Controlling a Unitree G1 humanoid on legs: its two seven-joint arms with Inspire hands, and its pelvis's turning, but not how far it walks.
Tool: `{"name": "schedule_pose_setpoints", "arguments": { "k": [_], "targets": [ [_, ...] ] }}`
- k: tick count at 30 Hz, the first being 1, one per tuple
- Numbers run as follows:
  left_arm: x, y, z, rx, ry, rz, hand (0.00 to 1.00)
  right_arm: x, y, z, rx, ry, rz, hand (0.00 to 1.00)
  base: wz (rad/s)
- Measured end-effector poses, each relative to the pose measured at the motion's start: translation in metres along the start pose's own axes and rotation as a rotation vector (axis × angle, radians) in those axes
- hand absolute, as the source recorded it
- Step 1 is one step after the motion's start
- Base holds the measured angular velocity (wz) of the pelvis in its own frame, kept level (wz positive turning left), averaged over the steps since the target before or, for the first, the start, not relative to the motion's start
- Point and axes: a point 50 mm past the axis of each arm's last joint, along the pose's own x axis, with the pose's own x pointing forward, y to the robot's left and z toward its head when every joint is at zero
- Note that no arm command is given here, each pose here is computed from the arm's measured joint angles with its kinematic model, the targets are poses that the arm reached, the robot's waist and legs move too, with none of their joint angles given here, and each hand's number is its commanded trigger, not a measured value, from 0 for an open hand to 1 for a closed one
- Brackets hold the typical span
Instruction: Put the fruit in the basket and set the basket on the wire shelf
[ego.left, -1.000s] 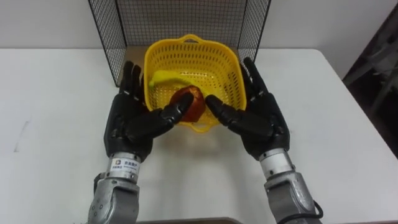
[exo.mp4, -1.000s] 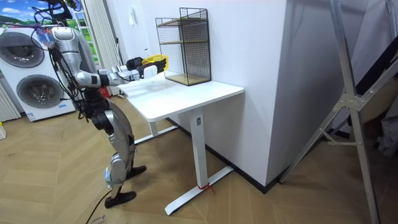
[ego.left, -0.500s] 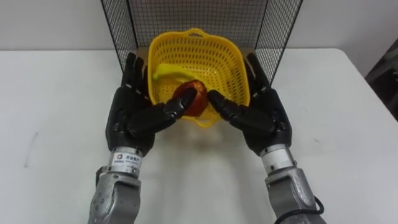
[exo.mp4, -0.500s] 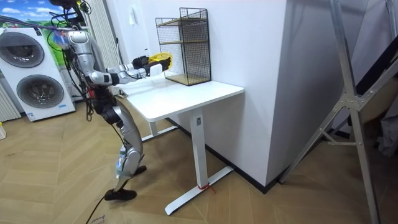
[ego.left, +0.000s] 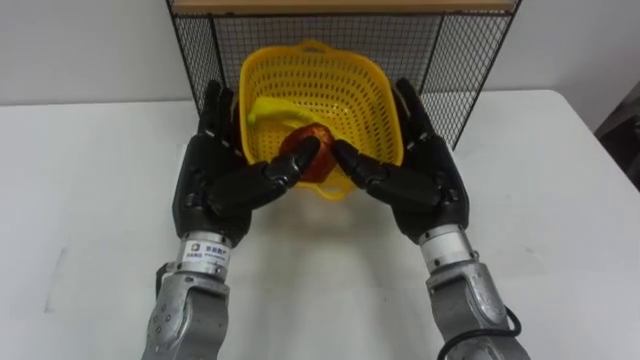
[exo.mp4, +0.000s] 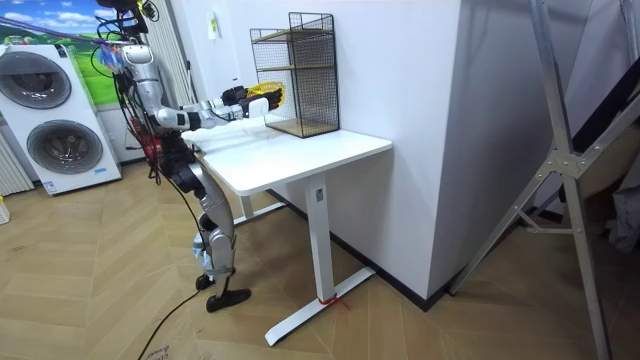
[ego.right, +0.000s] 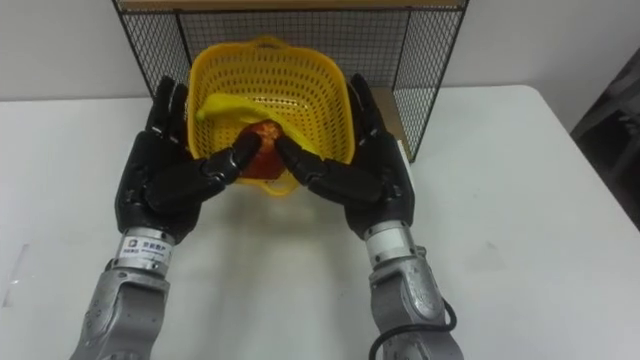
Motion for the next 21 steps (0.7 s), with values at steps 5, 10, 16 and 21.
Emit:
{"name": "schedule_pose_setpoints", "arguments": {
  "k": [5, 10, 16, 21],
  "targets": [
    [0.0007, -0.0006, 0.0002, -0.001, -0.001, -0.002, 0.00, 0.0010, 0.0004, 0.0005, -0.004, -0.005, -0.014, 0.00, -0.15],
    [0.0007, -0.0013, -0.0011, -0.004, 0.007, -0.003, 0.00, 0.0011, 0.0003, -0.0001, 0.000, -0.005, -0.034, 0.00, -0.10],
    [0.0007, -0.0012, -0.0014, -0.003, 0.010, -0.002, 0.00, 0.0012, 0.0005, -0.0002, -0.001, -0.005, -0.038, 0.00, -0.08],
    [0.0072, -0.0030, -0.0004, 0.004, 0.011, -0.015, 0.00, 0.0040, 0.0006, 0.0020, -0.003, -0.012, -0.051, 0.00, 0.02]
  ]
}}
